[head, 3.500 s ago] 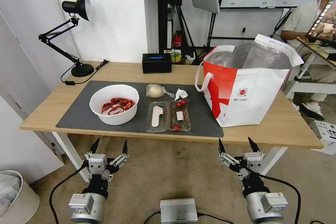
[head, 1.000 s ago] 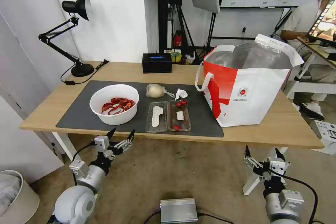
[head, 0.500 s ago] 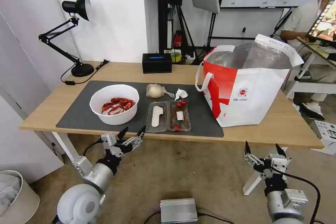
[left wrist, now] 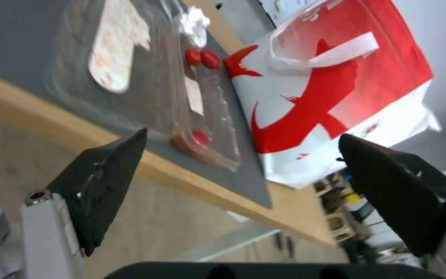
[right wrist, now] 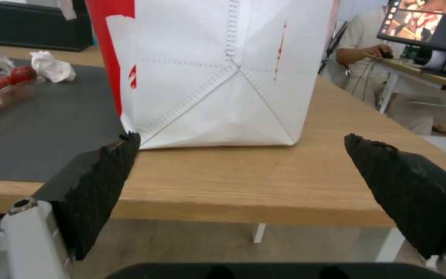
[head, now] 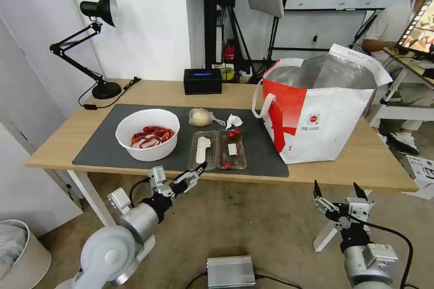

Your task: Pick up the trash from the table and place it into the takeout bag.

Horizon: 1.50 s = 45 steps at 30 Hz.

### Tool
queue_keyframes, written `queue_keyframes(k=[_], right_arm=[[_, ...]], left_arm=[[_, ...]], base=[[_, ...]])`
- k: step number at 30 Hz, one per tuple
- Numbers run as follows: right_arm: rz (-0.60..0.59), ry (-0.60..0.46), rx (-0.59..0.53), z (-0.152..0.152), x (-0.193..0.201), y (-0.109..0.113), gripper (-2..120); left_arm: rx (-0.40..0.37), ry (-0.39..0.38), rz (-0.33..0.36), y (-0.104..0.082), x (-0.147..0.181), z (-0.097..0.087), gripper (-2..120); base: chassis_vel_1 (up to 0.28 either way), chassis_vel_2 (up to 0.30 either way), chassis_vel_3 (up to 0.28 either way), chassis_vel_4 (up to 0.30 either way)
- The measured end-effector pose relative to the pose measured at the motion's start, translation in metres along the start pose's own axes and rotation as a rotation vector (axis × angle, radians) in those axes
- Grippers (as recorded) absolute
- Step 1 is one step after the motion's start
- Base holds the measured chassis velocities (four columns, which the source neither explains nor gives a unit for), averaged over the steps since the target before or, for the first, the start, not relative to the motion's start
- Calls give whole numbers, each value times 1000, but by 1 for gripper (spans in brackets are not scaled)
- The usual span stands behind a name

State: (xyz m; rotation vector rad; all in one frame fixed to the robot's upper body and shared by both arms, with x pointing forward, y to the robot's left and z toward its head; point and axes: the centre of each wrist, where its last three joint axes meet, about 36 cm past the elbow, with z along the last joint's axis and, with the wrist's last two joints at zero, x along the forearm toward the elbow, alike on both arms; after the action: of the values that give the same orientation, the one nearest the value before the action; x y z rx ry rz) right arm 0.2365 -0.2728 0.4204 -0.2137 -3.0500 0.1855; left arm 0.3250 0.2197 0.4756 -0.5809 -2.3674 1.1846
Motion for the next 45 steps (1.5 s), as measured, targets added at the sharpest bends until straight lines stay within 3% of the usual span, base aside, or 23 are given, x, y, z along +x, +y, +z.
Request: queue_keyframes(k=[8, 16, 20, 32, 45], right_arm=[[3, 5, 5, 2, 0, -2, 100], [4, 12, 7, 5, 0, -2, 100], [5, 17, 9, 7, -1, -3, 100], [17, 28, 20, 11, 0, -5, 100], [31, 32, 26, 12, 1, -9, 100]], left_arm=[[123, 10, 3, -12, -14, 11, 100], [188, 10, -7, -11, -23, 16, 100], [261, 5, -31, -10, -33, 24, 100], [285, 21, -43, -17, -57, 37, 100], [288, 4, -55, -17, -76, 33, 100]], base=[[0, 0, 0, 0], [0, 0, 0, 0], [0, 0, 0, 0], [0, 0, 0, 0], [0, 0, 0, 0]])
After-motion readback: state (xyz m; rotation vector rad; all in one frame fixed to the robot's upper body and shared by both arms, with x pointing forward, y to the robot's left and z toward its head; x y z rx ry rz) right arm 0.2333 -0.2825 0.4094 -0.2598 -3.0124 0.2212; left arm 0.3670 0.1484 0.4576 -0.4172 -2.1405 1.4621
